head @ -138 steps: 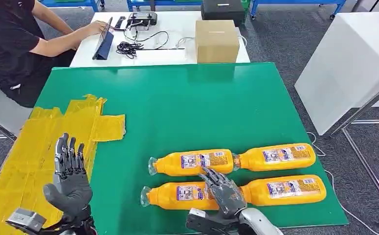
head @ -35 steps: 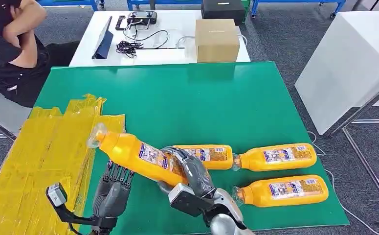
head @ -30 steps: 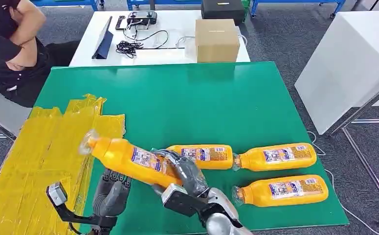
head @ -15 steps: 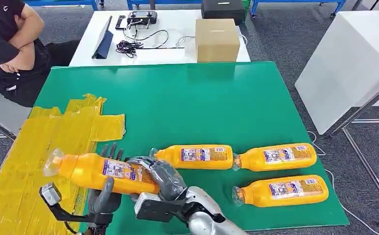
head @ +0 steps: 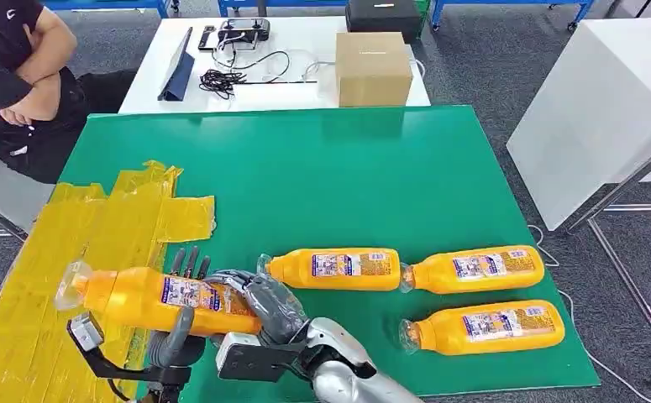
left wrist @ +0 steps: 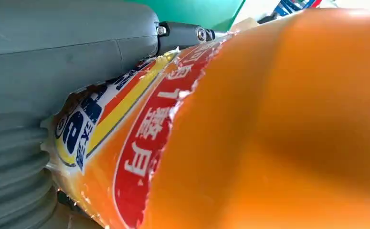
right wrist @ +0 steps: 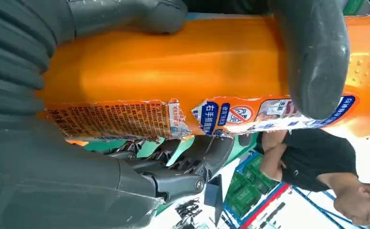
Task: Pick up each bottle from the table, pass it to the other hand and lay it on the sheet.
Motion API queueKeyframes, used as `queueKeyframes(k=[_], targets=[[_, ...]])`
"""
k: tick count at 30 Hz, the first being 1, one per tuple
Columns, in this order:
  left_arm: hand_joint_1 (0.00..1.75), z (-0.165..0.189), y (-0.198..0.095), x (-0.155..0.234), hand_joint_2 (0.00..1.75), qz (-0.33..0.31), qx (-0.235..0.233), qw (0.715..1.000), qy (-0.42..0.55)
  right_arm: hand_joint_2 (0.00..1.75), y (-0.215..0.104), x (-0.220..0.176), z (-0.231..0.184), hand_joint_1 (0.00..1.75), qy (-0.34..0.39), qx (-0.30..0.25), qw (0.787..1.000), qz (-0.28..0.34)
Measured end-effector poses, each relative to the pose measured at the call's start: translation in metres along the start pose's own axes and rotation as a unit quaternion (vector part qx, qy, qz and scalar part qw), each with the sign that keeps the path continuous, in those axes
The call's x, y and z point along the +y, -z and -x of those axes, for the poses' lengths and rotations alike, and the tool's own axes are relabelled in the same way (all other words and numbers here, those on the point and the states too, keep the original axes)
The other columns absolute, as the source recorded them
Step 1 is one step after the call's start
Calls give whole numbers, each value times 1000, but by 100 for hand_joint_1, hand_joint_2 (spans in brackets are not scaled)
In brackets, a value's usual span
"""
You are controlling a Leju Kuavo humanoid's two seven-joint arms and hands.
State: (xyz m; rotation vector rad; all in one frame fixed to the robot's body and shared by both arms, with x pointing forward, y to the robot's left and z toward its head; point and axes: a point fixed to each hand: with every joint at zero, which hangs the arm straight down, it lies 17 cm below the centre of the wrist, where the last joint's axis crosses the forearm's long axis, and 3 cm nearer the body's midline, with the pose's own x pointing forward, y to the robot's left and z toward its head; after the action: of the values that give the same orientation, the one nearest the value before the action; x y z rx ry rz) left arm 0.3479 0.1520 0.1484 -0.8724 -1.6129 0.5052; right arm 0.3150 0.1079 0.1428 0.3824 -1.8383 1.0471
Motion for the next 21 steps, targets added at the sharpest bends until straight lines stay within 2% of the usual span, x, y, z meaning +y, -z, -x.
queueKeyframes(k=[16,17,21], targets=[[0,0,-1,1,175,-2,0,1000,1,175,0,1,1,175,1,1,1000,-1],[175,0,-1,1,175,-2,-1,1000,2,175,0,1,1,175,1,2,1000,-1],[175,-6,-1,3,175,-6,-17,1000,-3,175,0,1,2,175,3,3,1000,-3]])
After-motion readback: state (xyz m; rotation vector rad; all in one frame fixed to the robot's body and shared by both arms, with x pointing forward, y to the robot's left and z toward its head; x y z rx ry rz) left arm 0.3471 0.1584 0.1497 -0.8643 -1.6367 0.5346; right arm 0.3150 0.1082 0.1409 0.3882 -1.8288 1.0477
